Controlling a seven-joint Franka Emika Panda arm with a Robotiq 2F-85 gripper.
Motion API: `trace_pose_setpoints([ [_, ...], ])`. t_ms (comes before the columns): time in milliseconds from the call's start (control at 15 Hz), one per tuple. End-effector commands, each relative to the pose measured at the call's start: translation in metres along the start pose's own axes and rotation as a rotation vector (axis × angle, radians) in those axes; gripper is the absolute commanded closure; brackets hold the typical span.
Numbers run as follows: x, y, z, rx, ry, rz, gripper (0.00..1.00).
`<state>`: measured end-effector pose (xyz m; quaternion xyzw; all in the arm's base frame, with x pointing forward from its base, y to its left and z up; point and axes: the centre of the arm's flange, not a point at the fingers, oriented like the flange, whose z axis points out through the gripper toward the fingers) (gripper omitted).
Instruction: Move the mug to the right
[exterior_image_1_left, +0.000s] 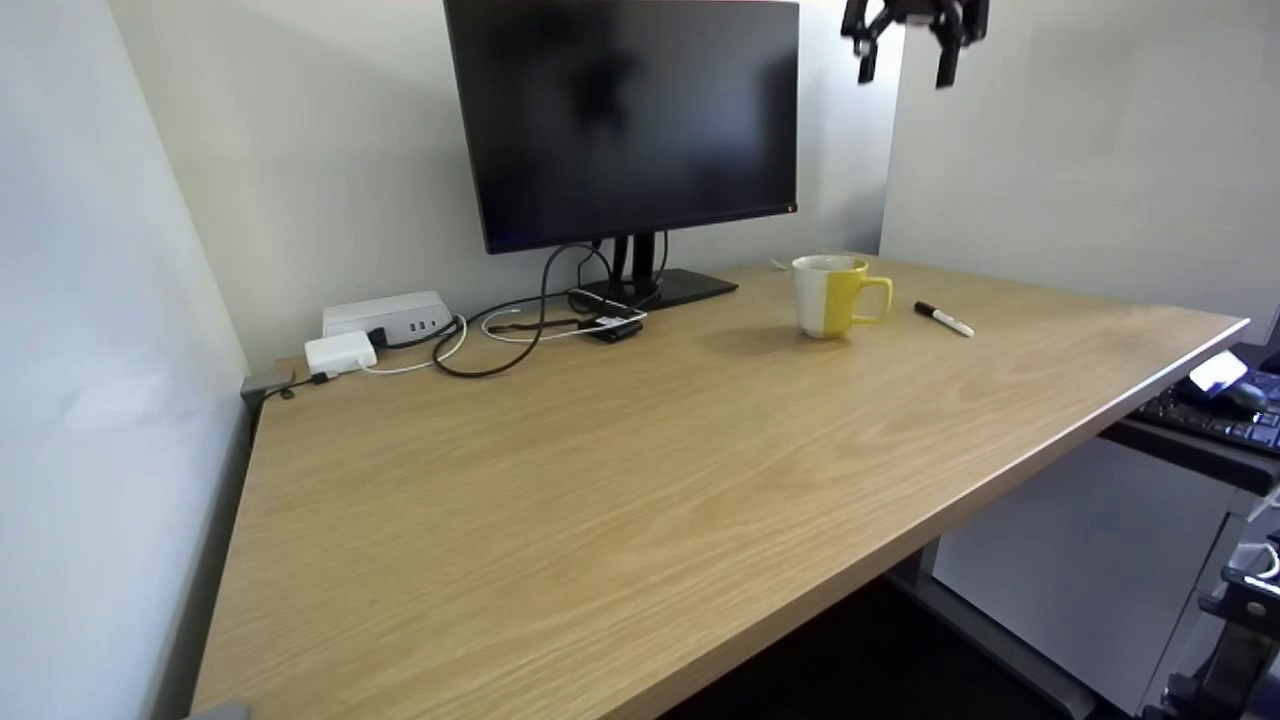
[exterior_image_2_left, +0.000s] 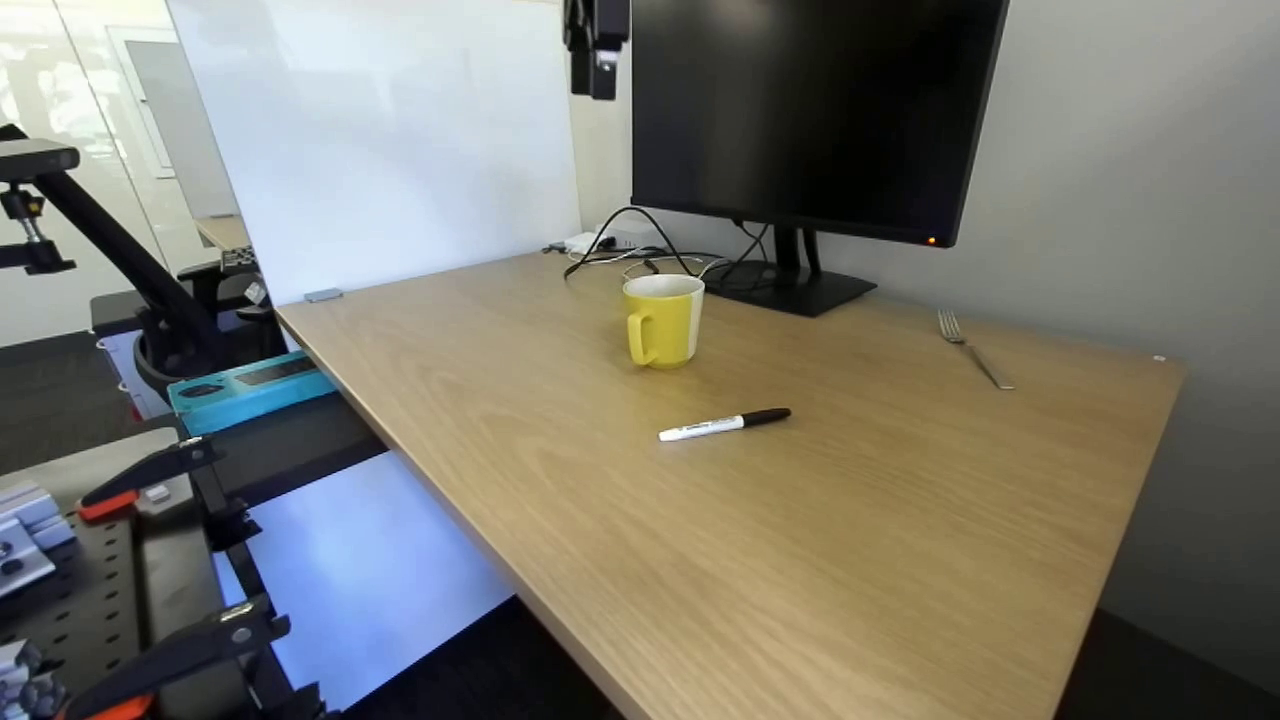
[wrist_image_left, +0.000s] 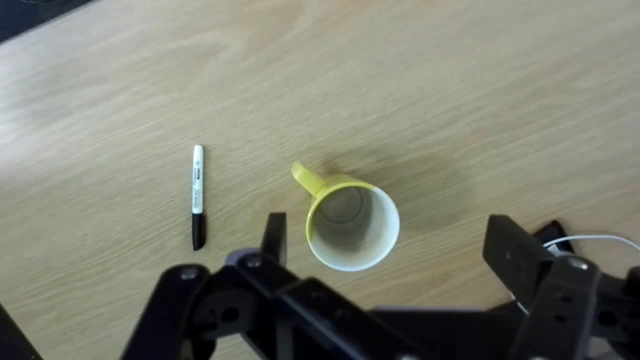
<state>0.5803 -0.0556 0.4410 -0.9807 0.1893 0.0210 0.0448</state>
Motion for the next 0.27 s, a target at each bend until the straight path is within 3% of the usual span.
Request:
trace_pose_setpoints([
  [0,-0.08,0.008,-0.037,-0.057,-0.015,-0.185,0.0],
  [67,-0.099,0.006,-0.044,-0.06,-0.025,-0.222,0.0],
  [133,-0.065,-0.002,-0.04,-0.045,-0.029,-0.146,0.0],
  [200,-0.082,-0.002,-0.048,-0.049,-0.031,-0.174,0.0],
])
